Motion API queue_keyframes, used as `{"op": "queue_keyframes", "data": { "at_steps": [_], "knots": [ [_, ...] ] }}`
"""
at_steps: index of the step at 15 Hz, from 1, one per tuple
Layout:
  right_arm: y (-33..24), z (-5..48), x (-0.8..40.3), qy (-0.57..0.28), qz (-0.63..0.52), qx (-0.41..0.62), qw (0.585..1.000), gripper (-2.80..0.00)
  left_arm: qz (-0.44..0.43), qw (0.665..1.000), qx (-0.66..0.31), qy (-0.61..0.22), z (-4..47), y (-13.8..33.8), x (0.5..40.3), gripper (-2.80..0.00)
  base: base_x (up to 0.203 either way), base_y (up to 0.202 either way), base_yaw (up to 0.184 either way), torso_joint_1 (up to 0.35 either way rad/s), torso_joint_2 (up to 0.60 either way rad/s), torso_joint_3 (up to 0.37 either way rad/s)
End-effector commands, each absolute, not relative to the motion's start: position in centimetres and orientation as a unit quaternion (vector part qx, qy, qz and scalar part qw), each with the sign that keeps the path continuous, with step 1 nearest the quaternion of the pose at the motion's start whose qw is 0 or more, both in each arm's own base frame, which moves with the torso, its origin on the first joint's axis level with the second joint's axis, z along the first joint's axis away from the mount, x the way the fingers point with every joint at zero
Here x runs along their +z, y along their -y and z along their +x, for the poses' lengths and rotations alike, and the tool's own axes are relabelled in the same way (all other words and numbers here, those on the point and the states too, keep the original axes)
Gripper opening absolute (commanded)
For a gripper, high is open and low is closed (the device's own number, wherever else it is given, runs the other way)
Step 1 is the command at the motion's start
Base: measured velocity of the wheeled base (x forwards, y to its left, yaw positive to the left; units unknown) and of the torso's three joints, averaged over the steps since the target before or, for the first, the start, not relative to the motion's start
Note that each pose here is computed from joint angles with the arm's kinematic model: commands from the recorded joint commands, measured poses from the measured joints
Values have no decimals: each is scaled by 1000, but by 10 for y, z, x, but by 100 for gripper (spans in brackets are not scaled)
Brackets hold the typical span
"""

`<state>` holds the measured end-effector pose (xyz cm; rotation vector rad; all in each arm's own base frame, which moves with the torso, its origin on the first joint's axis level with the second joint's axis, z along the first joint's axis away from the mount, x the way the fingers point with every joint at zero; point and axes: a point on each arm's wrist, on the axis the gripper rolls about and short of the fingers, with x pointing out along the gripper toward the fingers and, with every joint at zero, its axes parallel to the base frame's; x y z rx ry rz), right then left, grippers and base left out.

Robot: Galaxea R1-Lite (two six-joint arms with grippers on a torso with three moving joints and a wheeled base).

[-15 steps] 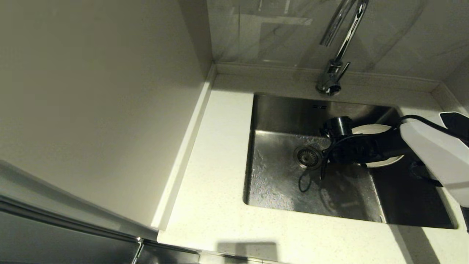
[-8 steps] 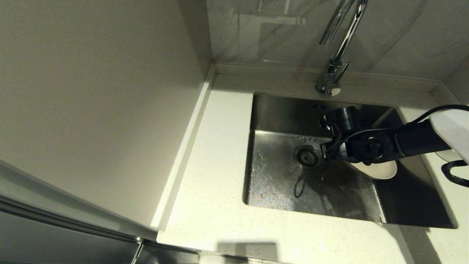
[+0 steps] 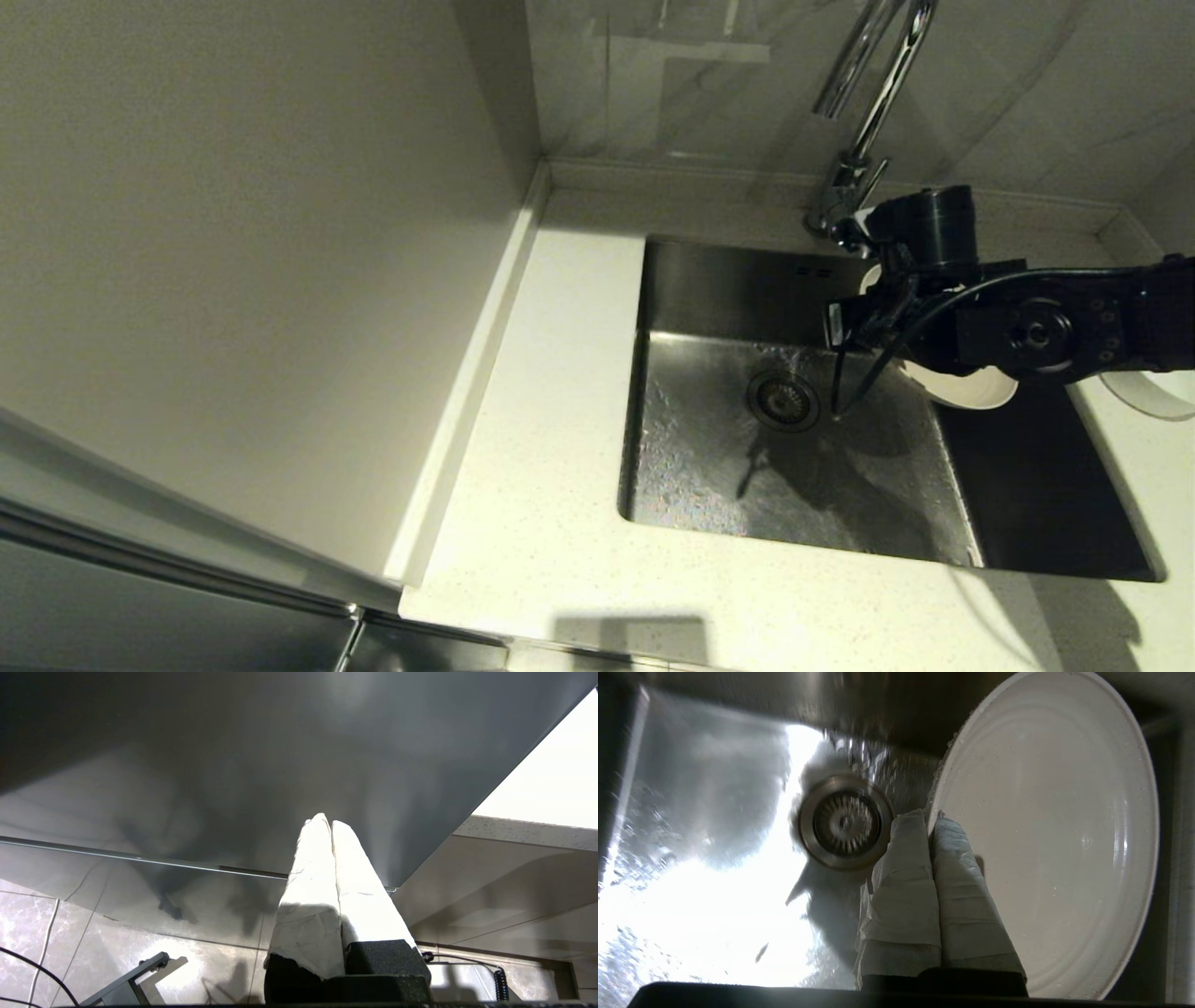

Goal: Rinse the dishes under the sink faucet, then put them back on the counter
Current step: Put a plate back to the table from the sink

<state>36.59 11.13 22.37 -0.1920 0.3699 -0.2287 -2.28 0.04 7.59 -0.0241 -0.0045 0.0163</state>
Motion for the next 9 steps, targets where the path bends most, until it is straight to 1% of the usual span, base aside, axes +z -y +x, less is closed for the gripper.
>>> {"op": "queue_keyframes", "data": {
  "at_steps": [1, 6, 9],
  "knots": [
    [-105, 347, 239, -169, -89, -116, 975, -280, -12, 1000, 8, 4, -23, 0, 76, -280, 0, 0, 0, 0, 0, 0],
    [-89, 296, 273, -137, -102, -131, 976, -280, -12, 1000, 8, 4, -23, 0, 76, -280, 0, 0, 0, 0, 0, 0],
    [-69, 250, 263, -161, -139, -136, 968, -280, -12, 1000, 8, 4, -23, 0, 76, -280, 0, 0, 0, 0, 0, 0]
  ]
}}
